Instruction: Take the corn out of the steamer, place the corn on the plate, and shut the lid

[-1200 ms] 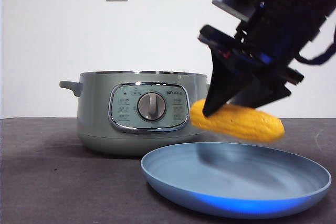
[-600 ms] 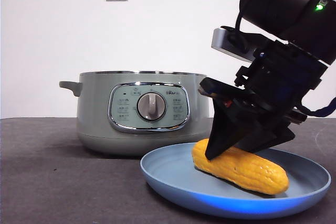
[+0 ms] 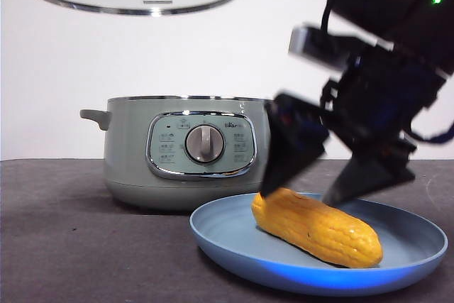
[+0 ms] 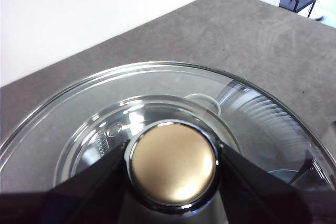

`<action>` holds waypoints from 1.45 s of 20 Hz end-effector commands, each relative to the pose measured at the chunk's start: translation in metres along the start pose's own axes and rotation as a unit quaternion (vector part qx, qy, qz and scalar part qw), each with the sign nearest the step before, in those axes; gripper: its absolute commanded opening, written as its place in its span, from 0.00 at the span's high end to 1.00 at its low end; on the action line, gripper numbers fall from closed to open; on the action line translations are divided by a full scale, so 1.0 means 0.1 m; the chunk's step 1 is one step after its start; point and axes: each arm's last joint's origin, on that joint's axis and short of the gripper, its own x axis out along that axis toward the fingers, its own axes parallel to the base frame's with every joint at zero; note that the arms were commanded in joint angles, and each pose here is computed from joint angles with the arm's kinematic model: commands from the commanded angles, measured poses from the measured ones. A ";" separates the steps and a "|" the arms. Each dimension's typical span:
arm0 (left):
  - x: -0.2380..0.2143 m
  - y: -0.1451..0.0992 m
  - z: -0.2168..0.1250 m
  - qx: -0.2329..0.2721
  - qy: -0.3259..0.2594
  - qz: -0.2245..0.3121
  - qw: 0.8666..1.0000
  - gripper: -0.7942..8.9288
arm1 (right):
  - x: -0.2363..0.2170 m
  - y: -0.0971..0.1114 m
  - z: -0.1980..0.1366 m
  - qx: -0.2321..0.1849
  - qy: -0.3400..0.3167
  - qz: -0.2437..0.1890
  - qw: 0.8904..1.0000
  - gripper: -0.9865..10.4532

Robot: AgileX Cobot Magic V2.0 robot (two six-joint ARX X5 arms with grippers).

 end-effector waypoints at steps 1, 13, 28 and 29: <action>0.12 0.03 0.05 0.013 -0.028 -0.001 1.000 0.93 | -0.19 0.04 0.05 -0.001 -0.036 0.006 0.999 0.43; 0.97 0.24 -0.21 0.011 -0.028 0.002 1.000 0.93 | -1.18 0.14 -0.08 0.013 -0.107 0.002 0.994 0.44; 1.28 0.23 -0.35 0.000 -0.030 -0.007 1.000 0.93 | -1.26 0.13 -0.17 0.015 -0.087 -0.001 0.996 0.44; 1.30 0.22 -0.36 0.000 -0.028 -0.009 1.000 0.93 | -1.26 0.13 -0.17 0.015 -0.087 -0.001 0.996 0.44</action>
